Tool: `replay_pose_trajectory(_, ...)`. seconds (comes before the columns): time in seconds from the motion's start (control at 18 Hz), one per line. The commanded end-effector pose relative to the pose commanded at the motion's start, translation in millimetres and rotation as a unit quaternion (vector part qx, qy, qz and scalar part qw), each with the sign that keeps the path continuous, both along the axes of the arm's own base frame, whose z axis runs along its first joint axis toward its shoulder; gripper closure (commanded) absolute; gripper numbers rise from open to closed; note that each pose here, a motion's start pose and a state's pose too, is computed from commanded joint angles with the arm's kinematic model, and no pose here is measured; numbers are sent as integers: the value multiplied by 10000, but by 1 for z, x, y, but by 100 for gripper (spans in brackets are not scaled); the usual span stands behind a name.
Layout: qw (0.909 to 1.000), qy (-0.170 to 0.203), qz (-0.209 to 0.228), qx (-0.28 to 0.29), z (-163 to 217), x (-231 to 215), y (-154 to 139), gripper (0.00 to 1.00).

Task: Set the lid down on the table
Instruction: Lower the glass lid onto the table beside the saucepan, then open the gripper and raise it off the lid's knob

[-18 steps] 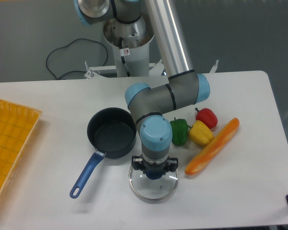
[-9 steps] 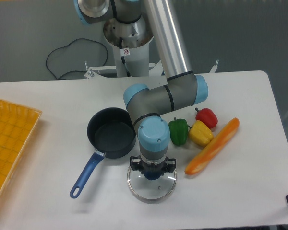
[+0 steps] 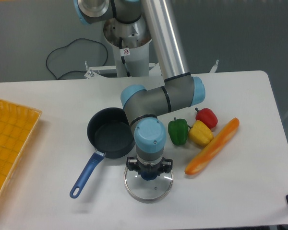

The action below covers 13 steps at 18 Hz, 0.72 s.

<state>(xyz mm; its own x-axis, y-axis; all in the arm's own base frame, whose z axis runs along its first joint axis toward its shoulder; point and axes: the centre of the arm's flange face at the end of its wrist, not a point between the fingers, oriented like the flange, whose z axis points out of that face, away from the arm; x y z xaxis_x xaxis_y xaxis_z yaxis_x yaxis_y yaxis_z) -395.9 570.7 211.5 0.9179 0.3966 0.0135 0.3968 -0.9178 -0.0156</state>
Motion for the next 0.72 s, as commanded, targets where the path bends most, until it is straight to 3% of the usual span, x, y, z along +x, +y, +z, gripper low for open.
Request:
replay_pose_trajectory(0.5, 10000, -11, -8, -11, -2, 1, 0, 46)
replay_pose_trajectory(0.72, 10000, -5, -23, -16, -3, 1, 0, 27)
